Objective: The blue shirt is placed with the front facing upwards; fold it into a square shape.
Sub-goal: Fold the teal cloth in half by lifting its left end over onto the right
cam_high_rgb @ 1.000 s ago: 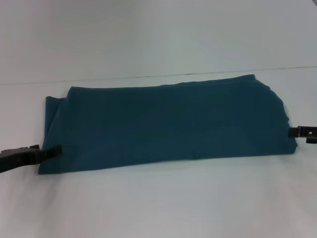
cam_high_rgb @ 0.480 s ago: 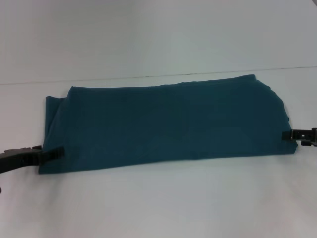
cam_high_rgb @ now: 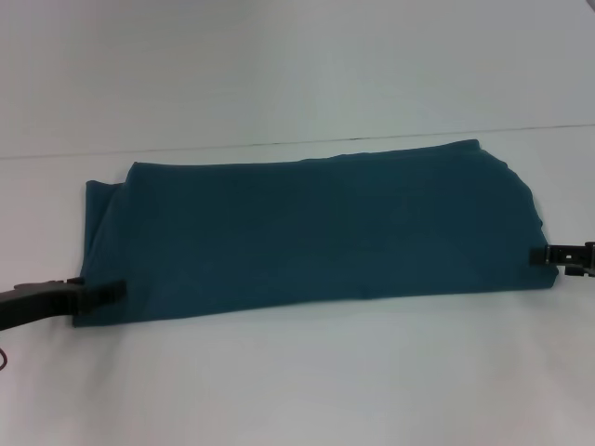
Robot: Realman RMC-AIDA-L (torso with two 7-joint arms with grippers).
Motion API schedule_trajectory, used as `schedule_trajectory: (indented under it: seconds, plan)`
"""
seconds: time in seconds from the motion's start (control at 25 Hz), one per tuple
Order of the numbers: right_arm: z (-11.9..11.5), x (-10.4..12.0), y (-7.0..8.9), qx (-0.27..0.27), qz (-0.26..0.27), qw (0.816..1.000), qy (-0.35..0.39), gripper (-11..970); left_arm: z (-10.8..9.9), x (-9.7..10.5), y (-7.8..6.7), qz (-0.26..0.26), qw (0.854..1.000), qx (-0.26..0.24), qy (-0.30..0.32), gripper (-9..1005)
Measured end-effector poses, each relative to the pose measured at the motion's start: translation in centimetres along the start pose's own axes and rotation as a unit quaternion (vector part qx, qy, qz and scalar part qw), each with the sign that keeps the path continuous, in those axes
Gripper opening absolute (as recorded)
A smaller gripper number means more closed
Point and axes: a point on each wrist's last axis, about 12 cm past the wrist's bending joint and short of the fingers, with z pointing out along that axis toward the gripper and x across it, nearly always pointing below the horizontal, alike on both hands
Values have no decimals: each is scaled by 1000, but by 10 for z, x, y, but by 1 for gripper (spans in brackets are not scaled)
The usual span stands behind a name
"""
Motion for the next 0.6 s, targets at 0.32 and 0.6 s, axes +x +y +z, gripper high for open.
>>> schedule_trajectory:
  seconds: [0.32, 0.6]
  plan:
    - [0, 1, 0, 0, -1, 1000, 1, 866, 1, 1, -1, 4, 1000, -1, 3, 618]
    - [-1, 2, -1, 0, 0, 1000, 0, 858, 1, -2, -1, 15, 1000, -7, 8, 601]
